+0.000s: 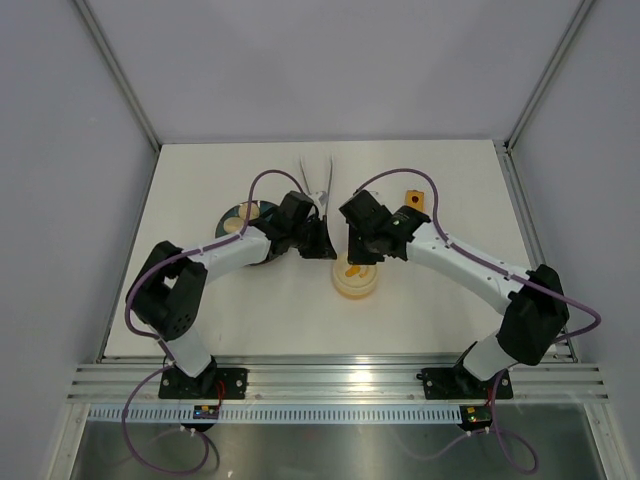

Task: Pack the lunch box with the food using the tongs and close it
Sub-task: Screw the box lid onto the packing box.

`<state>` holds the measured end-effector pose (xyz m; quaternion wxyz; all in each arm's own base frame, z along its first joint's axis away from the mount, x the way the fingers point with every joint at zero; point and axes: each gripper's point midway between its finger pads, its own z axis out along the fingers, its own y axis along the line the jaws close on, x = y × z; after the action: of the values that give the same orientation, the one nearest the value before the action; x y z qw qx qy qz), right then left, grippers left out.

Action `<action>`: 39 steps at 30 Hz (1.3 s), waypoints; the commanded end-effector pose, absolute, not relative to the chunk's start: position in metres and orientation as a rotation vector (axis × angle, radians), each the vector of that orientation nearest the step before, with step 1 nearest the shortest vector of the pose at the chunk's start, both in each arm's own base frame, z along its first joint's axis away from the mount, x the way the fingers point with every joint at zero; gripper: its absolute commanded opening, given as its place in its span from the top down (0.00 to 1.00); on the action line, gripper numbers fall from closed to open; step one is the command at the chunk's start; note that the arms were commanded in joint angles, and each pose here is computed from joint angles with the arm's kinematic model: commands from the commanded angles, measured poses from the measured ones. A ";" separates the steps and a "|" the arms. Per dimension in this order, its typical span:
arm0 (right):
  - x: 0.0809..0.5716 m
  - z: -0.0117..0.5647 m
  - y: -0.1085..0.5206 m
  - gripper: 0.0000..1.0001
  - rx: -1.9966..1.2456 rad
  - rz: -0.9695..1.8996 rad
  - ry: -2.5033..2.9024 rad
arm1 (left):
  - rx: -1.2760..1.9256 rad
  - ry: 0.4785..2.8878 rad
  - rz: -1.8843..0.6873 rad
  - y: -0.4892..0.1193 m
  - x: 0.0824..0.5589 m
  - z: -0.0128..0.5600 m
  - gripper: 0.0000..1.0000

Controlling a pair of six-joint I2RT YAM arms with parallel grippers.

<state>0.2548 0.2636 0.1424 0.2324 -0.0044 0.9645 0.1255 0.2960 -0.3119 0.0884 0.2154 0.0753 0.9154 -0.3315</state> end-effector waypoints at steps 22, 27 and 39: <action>0.267 0.166 0.260 0.92 0.006 0.304 2.582 | 0.234 2.394 -0.938 -0.312 0.306 0.139 1.00; 0.262 0.159 0.266 0.92 0.008 0.360 2.603 | 0.215 2.374 -0.924 -0.304 0.311 0.153 1.00; 0.232 0.045 0.267 0.95 -0.027 0.231 2.879 | 0.144 2.350 -0.905 -0.277 0.321 0.165 1.00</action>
<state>0.2487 0.2799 0.0721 0.1620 -0.0029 0.9799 0.1165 0.3151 -0.2779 0.1426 0.2749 0.0485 0.9005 -0.3335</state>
